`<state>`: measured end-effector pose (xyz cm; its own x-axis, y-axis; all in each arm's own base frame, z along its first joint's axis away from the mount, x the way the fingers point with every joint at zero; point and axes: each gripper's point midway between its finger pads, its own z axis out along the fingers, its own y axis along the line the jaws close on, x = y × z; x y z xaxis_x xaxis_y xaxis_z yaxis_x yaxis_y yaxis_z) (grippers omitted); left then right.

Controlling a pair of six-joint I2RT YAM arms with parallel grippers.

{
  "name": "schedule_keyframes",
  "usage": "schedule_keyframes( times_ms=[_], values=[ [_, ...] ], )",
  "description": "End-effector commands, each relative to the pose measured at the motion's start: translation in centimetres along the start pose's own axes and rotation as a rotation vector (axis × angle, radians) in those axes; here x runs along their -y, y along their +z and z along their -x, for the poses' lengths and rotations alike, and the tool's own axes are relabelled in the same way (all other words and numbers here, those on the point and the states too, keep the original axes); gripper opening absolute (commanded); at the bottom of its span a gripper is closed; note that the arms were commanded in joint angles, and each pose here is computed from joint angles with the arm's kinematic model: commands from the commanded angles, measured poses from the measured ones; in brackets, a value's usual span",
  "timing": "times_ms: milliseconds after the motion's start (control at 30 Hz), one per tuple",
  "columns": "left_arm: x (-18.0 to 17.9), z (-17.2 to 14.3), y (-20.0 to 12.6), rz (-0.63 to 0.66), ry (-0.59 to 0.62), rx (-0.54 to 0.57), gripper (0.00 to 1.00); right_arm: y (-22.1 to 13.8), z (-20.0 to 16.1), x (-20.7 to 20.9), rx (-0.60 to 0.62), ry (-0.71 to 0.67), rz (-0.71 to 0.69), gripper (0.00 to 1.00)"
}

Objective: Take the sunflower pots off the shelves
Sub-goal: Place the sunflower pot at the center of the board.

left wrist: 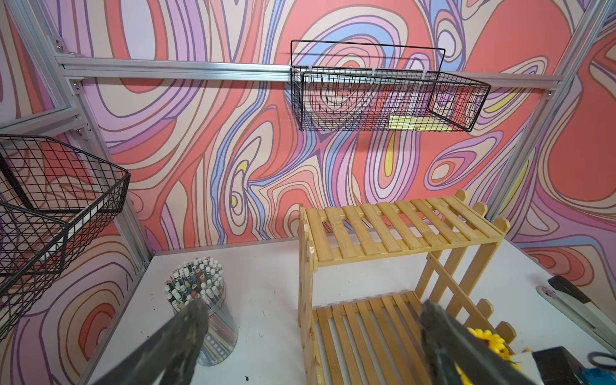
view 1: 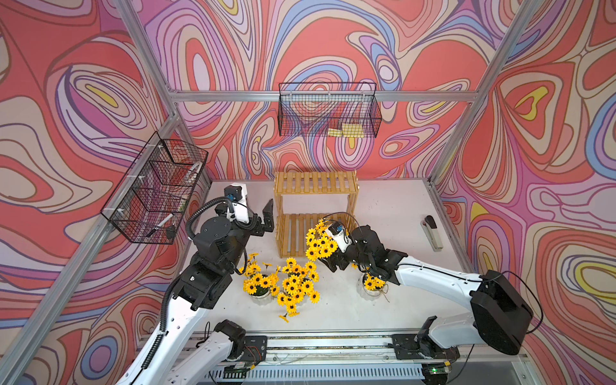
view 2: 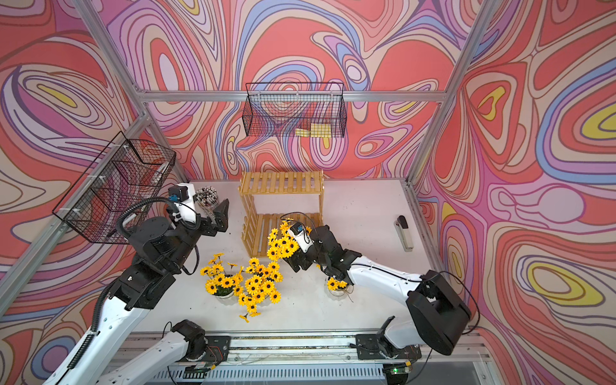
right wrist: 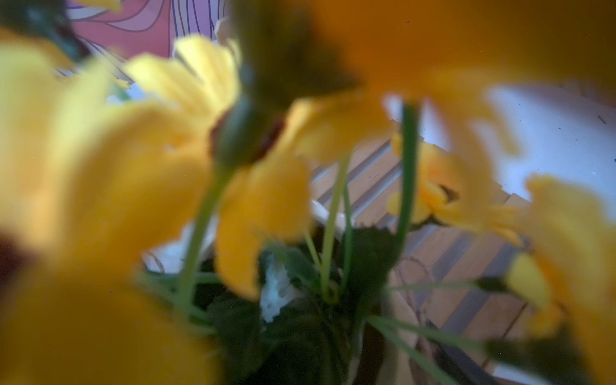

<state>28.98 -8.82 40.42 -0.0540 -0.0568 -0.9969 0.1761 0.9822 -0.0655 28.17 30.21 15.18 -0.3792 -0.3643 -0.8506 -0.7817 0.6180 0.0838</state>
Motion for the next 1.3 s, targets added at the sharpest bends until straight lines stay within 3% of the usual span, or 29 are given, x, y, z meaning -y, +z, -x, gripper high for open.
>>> schedule_keyframes(
  times_ms=[0,667,1267],
  values=[
    [0.0,0.9,-0.2,-0.009,-0.029,0.041,1.00,-1.5,1.3,-0.6,0.065,0.004,-0.010,0.00],
    [0.3,1.2,-0.3,-0.032,-0.050,0.057,1.00,-2.7,-3.0,-4.0,-0.017,0.041,0.010,0.00],
    [0.2,1.2,-0.5,-0.029,-0.048,0.061,1.00,-2.2,-6.6,-4.0,-0.043,0.118,0.008,0.00]
  ],
)
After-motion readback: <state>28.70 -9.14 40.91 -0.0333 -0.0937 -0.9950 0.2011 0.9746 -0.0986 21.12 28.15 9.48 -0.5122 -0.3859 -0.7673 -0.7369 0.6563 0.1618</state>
